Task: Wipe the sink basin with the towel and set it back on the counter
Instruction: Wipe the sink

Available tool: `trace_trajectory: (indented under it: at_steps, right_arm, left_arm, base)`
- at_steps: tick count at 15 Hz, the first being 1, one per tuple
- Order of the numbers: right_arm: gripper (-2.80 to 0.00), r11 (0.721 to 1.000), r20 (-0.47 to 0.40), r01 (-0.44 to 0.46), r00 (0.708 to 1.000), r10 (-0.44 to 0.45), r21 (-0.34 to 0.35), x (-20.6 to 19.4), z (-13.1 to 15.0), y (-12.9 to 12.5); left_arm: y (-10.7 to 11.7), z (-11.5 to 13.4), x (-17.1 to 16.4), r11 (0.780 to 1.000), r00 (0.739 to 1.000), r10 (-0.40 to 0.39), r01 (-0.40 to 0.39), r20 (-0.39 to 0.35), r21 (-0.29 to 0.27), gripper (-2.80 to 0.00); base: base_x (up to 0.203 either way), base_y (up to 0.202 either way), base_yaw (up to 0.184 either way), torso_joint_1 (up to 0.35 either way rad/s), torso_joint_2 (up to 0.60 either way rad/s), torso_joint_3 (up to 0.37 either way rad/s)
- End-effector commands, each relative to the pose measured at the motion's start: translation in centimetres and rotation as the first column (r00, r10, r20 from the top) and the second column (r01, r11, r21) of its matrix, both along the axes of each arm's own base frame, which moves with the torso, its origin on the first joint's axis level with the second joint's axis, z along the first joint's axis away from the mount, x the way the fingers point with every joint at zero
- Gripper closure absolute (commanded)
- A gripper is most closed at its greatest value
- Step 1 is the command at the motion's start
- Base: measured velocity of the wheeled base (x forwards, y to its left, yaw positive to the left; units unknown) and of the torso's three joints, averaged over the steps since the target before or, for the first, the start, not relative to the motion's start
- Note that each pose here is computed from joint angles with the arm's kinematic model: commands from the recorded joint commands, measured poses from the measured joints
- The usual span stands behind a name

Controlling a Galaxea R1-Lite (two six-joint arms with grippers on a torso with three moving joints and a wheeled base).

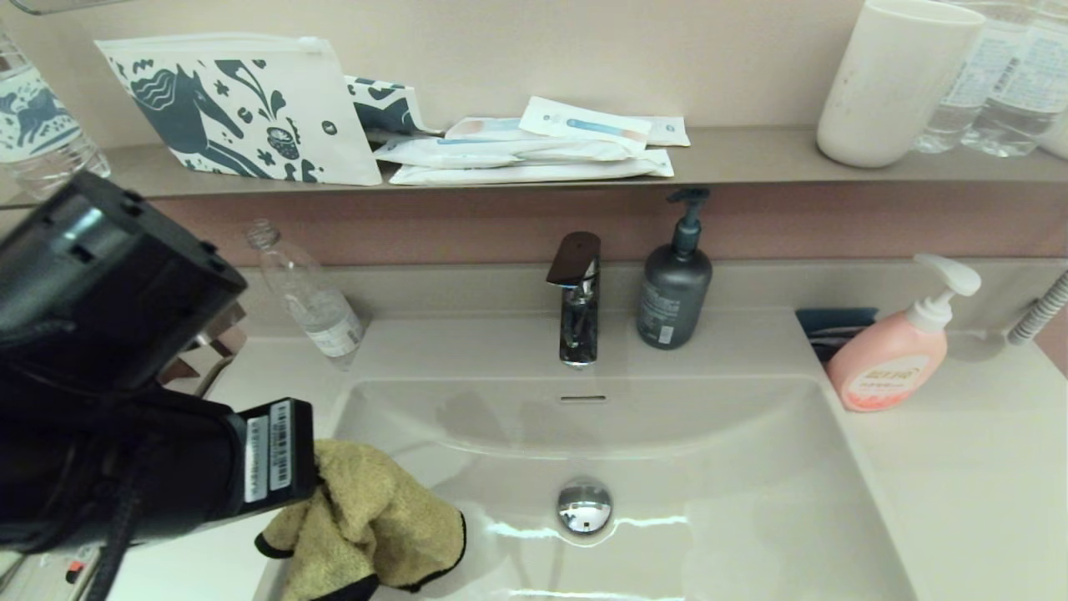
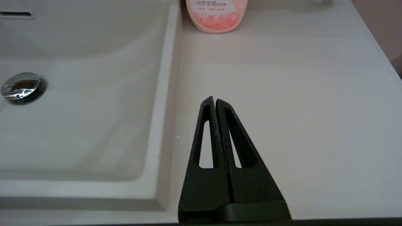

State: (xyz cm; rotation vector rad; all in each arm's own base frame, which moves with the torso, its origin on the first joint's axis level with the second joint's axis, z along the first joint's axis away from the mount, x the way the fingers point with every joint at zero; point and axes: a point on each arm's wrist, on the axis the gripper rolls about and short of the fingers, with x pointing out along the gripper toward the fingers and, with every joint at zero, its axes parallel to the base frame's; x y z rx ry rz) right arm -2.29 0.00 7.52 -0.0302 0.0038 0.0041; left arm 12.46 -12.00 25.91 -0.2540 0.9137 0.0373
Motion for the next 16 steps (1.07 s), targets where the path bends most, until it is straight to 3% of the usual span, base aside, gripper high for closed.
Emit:
trace_trajectory:
  at_steps: [1, 5, 7, 10, 13, 16]
  right_arm:
    - [0.00, 1.000, -0.001, -0.001, 1.000, 0.001, 0.000, 0.0, 0.0, 0.0]
    - [0.00, 1.000, -0.001, -0.001, 1.000, 0.001, 0.000, 0.0, 0.0, 0.0]
    - [0.00, 1.000, -0.001, -0.001, 1.000, 0.001, 0.000, 0.0, 0.0, 0.0]
    - [0.00, 1.000, -0.001, -0.001, 1.000, 0.001, 0.000, 0.0, 0.0, 0.0]
    - [0.00, 1.000, -0.001, -0.001, 1.000, 0.001, 0.000, 0.0, 0.0, 0.0]
    - [0.00, 1.000, -0.001, -0.001, 1.000, 0.001, 0.000, 0.0, 0.0, 0.0]
  left_arm:
    - [-2.4, -1.7, 1.1, 0.998, 0.998, 0.002, 0.002, -0.060, 0.060, 0.00]
    - [-5.6, -4.0, 2.4, 0.991, 0.996, 0.020, -0.008, -0.088, 0.137, 0.00]
    - [-7.1, -4.3, 3.4, 0.991, 0.995, 0.047, -0.035, -0.091, 0.132, 0.00]
    - [-8.7, -4.6, 3.2, 0.991, 0.996, 0.009, 0.004, -0.094, 0.135, 0.00]
    - [-11.7, -4.9, 3.7, 0.990, 0.995, -0.032, 0.043, -0.091, 0.131, 0.00]
    - [-14.2, -6.3, 3.7, 0.984, 0.991, -0.044, 0.065, -0.124, 0.164, 0.00]
  base:
    - [0.000, 0.000, 0.000, 0.000, 0.00, 0.000]
    - [0.000, 0.000, 0.000, 0.000, 0.00, 0.000]
    - [0.000, 0.000, 0.000, 0.000, 0.00, 0.000]
    - [0.000, 0.000, 0.000, 0.000, 0.00, 0.000]
    - [0.000, 0.000, 0.000, 0.000, 0.00, 0.000]
    - [0.000, 0.000, 0.000, 0.000, 0.00, 0.000]
